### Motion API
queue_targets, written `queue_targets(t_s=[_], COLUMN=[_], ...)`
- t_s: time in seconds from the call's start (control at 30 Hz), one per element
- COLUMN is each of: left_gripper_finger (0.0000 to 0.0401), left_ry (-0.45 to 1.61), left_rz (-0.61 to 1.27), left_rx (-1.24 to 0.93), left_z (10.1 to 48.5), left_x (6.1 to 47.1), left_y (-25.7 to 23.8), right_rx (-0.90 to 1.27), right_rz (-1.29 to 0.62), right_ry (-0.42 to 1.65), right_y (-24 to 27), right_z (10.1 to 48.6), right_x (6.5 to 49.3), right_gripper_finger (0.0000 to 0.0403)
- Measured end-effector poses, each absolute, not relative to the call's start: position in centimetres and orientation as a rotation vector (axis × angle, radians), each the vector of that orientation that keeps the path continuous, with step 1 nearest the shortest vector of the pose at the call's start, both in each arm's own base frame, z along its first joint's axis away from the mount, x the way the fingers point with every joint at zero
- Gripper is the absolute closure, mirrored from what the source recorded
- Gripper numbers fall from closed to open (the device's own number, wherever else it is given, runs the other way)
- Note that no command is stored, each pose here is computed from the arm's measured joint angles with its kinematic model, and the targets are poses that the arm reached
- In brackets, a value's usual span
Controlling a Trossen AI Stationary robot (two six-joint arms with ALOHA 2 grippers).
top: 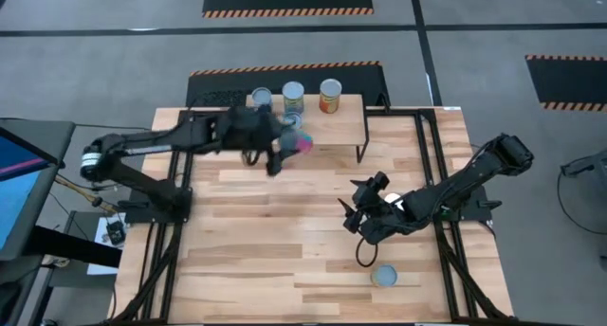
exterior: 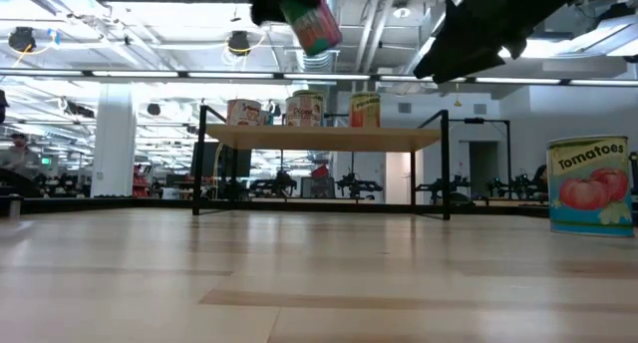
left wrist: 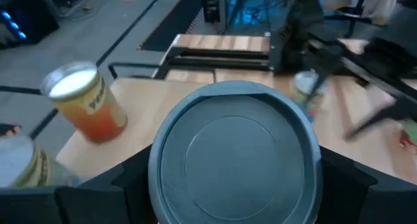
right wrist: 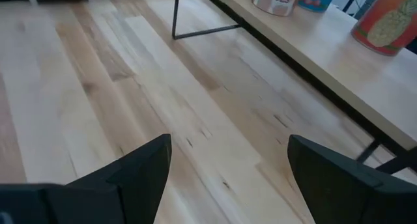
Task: Pick and place cans onto a shelf
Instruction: Put the canned chicken soup on the shelf
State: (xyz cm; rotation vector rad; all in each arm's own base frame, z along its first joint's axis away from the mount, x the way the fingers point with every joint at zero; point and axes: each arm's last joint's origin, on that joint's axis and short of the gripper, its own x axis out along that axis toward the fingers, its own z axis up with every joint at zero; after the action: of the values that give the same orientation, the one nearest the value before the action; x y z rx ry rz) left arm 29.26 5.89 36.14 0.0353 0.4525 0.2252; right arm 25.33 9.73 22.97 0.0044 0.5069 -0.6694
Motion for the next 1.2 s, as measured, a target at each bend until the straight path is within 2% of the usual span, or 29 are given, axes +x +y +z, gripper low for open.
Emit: queue_targets(t_s=[0.3, 0.47, 0.83, 1.2], left_gripper_finger=[0.0126, 0.0124, 0.0123, 0.0122], left_ry=[0.566, 0.631, 0.707, 0.736], left_rz=[0.297, 0.272, 0.256, 0.256], left_rx=[0.0, -0.04, -0.095, -0.105], left_z=[35.4, 35.7, 33.6, 33.1], left_x=[35.3, 37.3, 39.8, 39.6], left_y=[12.1, 14.4, 17.8, 18.2], right_rx=[-0.004, 0.018, 0.045, 0.048], right_rz=[-0.702, -0.76, -0.755, -0.753], right_ry=[0.549, 0.601, 0.603, 0.6], right_y=[9.4, 9.2, 9.9, 9.9], right_z=[22.6, 21.9, 21.8, 21.8], right_x=[24.8, 23.6, 23.0, 23.0], right_gripper_finger=[0.0074, 0.0074, 0.0074, 0.0074])
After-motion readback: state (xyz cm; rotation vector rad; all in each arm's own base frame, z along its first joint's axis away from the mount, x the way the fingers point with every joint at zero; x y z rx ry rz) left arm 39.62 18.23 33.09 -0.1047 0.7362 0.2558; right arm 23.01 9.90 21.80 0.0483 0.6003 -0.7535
